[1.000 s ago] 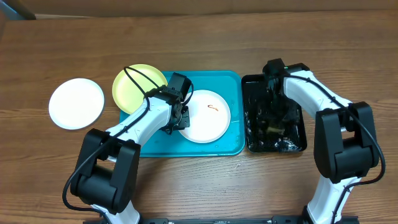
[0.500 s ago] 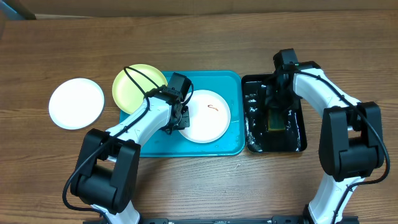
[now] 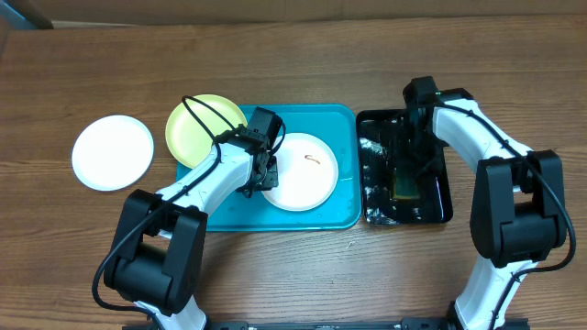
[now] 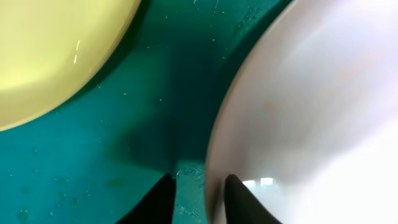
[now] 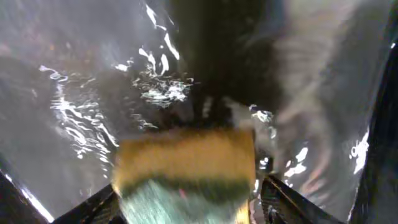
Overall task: Clean dirty plates on tray and stack at the side
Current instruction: 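Grasp the sponge with the right gripper and lift it from black tray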
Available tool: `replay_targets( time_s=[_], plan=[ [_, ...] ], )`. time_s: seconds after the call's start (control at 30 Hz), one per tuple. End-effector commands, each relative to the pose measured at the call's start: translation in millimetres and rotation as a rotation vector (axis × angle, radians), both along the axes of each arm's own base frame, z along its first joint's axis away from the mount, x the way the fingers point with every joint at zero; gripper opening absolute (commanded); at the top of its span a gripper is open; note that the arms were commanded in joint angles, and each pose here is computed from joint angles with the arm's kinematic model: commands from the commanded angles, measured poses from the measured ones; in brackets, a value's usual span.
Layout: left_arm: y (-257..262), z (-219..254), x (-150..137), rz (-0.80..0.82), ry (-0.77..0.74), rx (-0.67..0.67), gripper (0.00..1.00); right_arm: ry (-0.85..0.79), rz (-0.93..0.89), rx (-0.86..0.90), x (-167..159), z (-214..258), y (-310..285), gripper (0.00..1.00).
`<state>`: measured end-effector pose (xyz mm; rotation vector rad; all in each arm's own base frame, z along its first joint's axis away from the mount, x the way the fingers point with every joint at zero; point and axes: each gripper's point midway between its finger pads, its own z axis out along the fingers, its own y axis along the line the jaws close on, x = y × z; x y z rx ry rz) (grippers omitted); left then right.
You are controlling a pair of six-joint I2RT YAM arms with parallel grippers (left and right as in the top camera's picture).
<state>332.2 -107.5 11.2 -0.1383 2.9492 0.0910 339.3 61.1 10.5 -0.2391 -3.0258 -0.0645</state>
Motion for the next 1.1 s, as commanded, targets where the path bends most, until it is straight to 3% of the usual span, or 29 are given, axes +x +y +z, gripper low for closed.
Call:
replay_targets(
  time_s=[0.0, 0.03, 0.07, 0.23, 0.27, 0.33, 0.4, 0.47, 0.53, 0.67, 0.73, 0.9, 0.97, 1.07],
  plan=[
    [6.3, -4.0, 1.2, -0.004, -0.002, 0.030, 0.25, -0.017, 0.005, 0.006, 2.9, 13.7, 2.8, 0.58],
    [6.1, -3.9, 1.7, -0.004, -0.004, 0.030, 0.25, -0.009, 0.003, 0.004, 1.0, 13.7, 2.5, 0.53],
    [5.4, -3.6, 3.6, -0.004, -0.012, 0.027, 0.25, 0.001, 0.003, 0.003, -1.3, 13.8, 2.2, 0.43],
    [3.1, -2.6, 9.5, -0.005, -0.036, 0.018, 0.25, 0.041, -0.003, 0.059, -10.2, 15.6, 11.5, 0.43],
    [2.6, -2.5, 10.3, -0.013, -0.039, 0.017, 0.23, 0.047, -0.005, 0.069, -11.6, 16.1, 13.3, 0.37],
    [2.3, -2.2, 11.4, -0.029, -0.042, 0.019, 0.18, 0.059, -0.009, 0.089, -14.2, 16.9, 16.5, 0.16],
    [2.1, -2.1, 11.9, -0.050, -0.043, 0.023, 0.12, 0.071, -0.022, 0.103, -16.5, 17.7, 19.1, 0.08],
    [1.6, -1.9, 13.0, -0.073, -0.045, 0.026, 0.11, 0.084, -0.062, 0.099, -18.8, 18.1, 19.4, 0.08],
    [0.9, -1.5, 14.8, -0.085, -0.052, 0.026, 0.15, 0.091, -0.074, 0.096, -20.2, 18.3, 19.9, 0.16],
    [-0.6, -0.7, 18.3, -0.084, -0.067, 0.020, 0.28, 0.086, -0.073, 0.095, -19.2, 18.1, 20.6, 0.58],
    [-2.1, -1.2, 16.9, -0.086, -0.060, 0.011, 0.29, 0.079, -0.072, 0.094, -17.5, 17.8, 20.4, 0.70],
    [-13.9, -5.5, 4.3, -0.102, -0.004, -0.065, 0.25, 0.080, -0.072, 0.094, -17.7, 17.8, 20.6, 0.64],
    [-13.1, -8.0, 1.2, -0.102, 0.005, -0.064, 0.24, 0.077, -0.072, 0.095, -17.1, 17.7, 20.9, 0.45],
    [-11.6, -13.8, -2.5, -0.102, 0.008, -0.063, 0.24, 0.072, -0.071, 0.097, -15.8, 17.5, 21.1, 0.25]
  ],
)
